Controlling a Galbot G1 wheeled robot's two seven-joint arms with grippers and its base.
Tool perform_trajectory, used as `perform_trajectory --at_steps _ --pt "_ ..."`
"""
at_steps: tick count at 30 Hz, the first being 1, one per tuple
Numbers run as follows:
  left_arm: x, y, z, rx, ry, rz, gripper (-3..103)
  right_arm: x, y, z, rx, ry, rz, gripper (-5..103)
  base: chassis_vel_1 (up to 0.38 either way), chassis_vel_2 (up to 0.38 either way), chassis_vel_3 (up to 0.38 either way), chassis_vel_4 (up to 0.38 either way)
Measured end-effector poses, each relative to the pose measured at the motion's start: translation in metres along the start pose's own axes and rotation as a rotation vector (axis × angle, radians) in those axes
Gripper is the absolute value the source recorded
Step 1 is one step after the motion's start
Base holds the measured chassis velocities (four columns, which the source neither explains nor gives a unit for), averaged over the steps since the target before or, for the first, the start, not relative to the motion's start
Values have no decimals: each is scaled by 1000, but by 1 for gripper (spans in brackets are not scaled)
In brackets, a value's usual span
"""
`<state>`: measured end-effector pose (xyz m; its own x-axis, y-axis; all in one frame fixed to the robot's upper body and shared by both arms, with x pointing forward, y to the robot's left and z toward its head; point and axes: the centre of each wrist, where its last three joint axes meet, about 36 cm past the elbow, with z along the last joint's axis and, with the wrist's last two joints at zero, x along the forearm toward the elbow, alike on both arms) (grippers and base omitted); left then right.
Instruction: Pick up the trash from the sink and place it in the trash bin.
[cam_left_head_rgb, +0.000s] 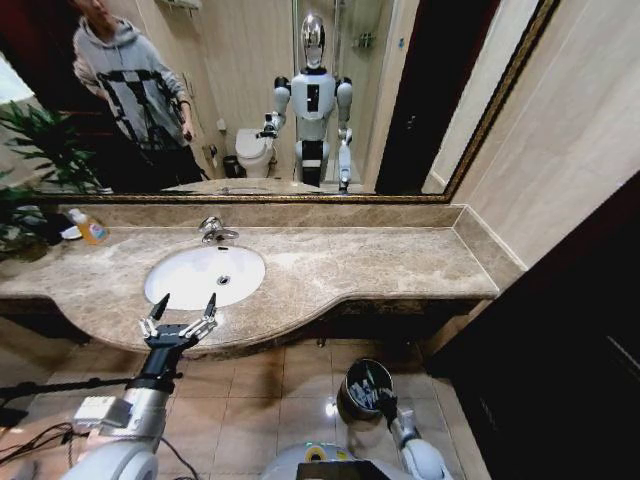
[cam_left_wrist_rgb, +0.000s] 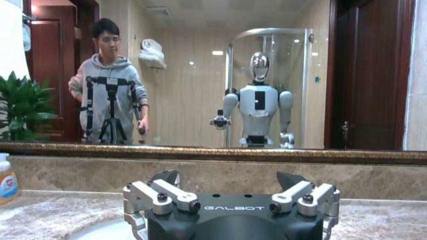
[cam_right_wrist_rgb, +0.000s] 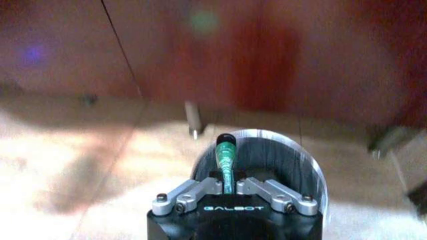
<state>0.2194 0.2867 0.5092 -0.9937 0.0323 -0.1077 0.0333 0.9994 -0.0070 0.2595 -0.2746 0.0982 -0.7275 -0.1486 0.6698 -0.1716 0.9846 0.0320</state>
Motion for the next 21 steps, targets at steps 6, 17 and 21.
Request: perform_trajectory --at_steps 6,17,21 --pt "0 0 0 0 0 0 100 -46 -9 -6 40 98 19 6 0 0 0 0" --pt "0 0 0 0 0 0 100 -67 -20 -13 74 130 48 5 0 0 0 0" --pt "0 0 0 0 0 0 100 -65 -24 -11 70 131 58 21 0 0 0 0"
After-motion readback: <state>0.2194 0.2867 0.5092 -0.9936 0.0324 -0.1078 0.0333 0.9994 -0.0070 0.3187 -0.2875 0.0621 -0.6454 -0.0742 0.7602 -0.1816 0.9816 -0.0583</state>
